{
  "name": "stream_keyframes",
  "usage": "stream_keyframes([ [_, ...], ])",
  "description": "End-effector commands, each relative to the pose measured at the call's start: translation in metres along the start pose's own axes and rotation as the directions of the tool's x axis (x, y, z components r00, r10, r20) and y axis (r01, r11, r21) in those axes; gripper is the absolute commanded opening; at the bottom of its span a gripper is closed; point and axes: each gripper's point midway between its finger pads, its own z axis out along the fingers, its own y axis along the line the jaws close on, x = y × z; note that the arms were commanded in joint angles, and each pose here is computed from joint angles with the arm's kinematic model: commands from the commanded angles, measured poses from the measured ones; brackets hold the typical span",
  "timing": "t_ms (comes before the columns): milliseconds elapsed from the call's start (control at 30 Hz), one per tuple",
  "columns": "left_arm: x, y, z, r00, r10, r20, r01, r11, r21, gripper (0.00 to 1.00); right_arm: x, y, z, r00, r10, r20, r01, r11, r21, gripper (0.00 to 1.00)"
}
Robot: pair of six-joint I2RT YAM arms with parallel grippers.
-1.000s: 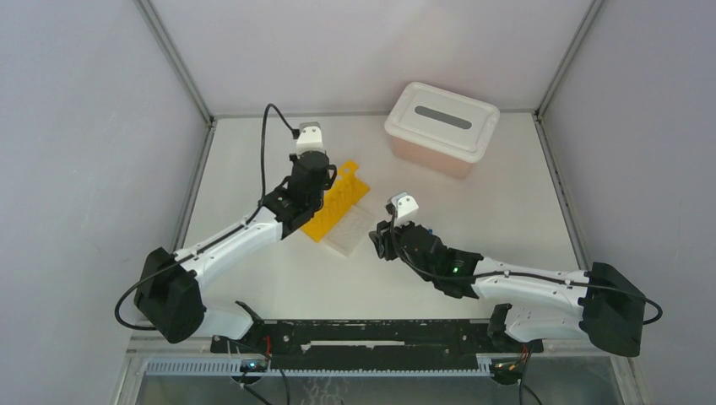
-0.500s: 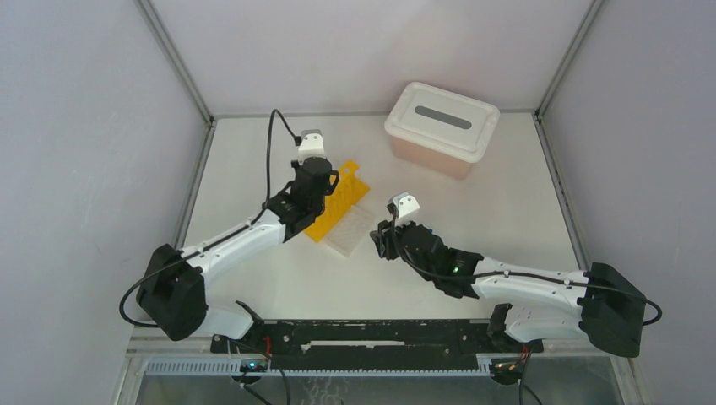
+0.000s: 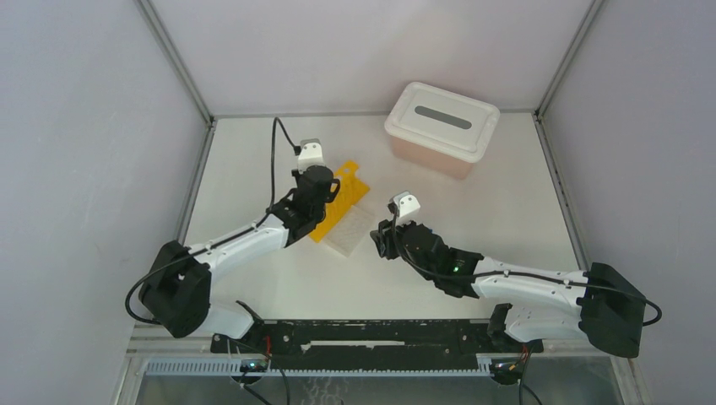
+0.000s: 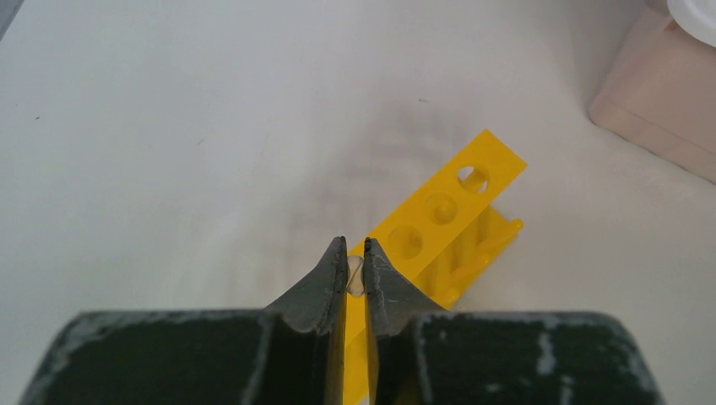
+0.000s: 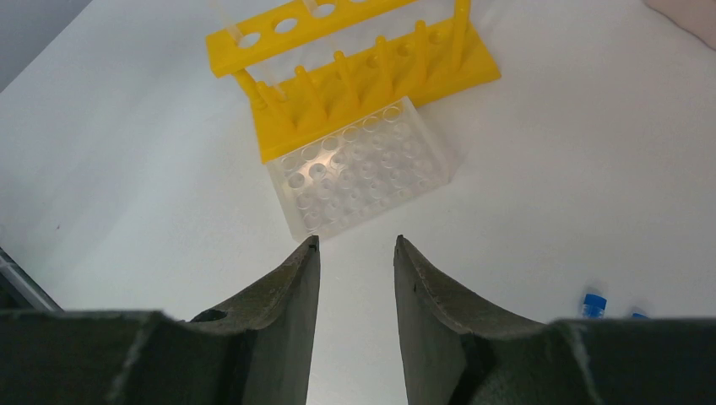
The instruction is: Organize the chemistry lab equipment
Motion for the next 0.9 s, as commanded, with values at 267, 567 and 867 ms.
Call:
stream_keyframes([
  [267,0.007,0.001,0.004,0.999,-0.043,0.021,0.043,0.999,-0.016,0.13,-0.008,0.001,0.002,0.999,0.032,0.032,-0.032,0.999,-0.011,0.45],
  [567,0.012,0.000,0.004,0.999,-0.035,0.021,0.035,0.999,-0.021,0.14,-0.007,-0.001,0.002,0.999,0.035,0.032,-0.035,0.999,-0.012,0.45],
  [867,0.013,-0.005,0.004,1.000,-0.018,0.025,0.019,1.000,-0.025,0.19,-0.007,-0.003,0.000,0.998,0.042,0.039,-0.041,0.999,-0.013,0.45],
])
